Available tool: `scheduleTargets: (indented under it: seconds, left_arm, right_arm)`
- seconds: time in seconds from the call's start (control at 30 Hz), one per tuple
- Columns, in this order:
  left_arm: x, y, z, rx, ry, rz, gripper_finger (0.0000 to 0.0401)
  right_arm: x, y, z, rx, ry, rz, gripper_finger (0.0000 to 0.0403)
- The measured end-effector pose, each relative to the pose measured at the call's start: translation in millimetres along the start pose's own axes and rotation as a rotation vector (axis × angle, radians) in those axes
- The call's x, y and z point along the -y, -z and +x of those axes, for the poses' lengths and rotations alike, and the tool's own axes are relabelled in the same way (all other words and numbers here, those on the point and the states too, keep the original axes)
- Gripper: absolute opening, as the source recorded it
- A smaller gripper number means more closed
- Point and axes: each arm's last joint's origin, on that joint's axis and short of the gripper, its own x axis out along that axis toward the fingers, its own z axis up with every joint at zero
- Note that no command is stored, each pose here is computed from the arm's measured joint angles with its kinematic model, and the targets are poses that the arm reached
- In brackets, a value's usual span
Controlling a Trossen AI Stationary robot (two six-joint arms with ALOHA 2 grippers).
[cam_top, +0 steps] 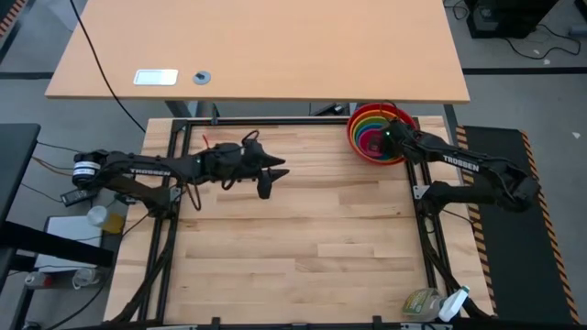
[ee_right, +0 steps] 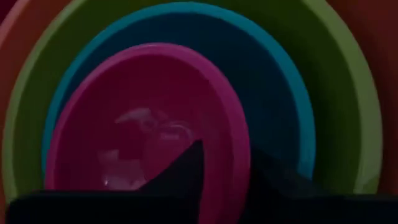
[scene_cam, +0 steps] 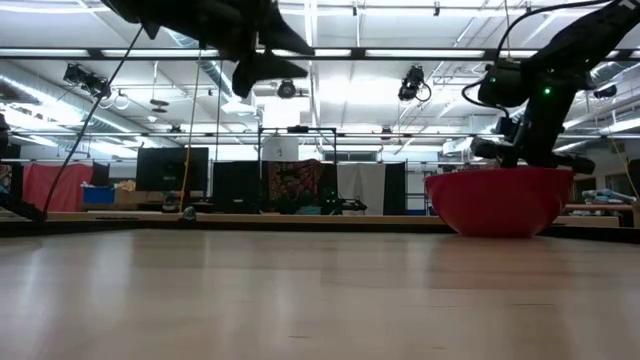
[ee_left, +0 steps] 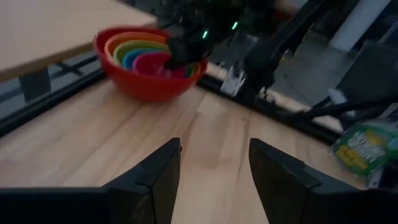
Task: Nest bowls inside each other
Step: Stack the pink bowl on top of the blue bowl, then return to Home Position
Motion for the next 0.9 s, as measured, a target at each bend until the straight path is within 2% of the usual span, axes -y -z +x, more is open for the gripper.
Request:
scheduleTargets:
  seconds: [0.27,0.37,0.6,0.77,0.9]
  left_arm:
    - [2.9,-13.5,-14.6,0.07,0.023,0.008,0.0192]
    - [2.5,-12.7,-16.0,0.057,0.018,0.01,0.0192]
    - [2.6,-13.3,-16.7,0.06,0.019,0.008,0.0192]
    - [3.0,-14.8,-18.4,0.069,0.023,0.004,0.0192]
    - [3.0,-15.4,-21.2,0.063,0.021,-0.003,0.0192]
  right_arm:
    - [-1.6,-13.3,-12.6,-0.03,-0.041,-0.065,0.0183]
    - [-5.9,-24.1,-25.0,-0.015,-0.015,-0.091,0.0203]
    - [-10.2,-44.9,-55.1,0.048,0.103,-0.152,0.0211]
    - [-15.7,-52.1,-66.0,0.054,0.067,-0.172,0.0211]
    - [-19.9,-50.0,-67.2,-0.02,-0.03,-0.167,0.0211]
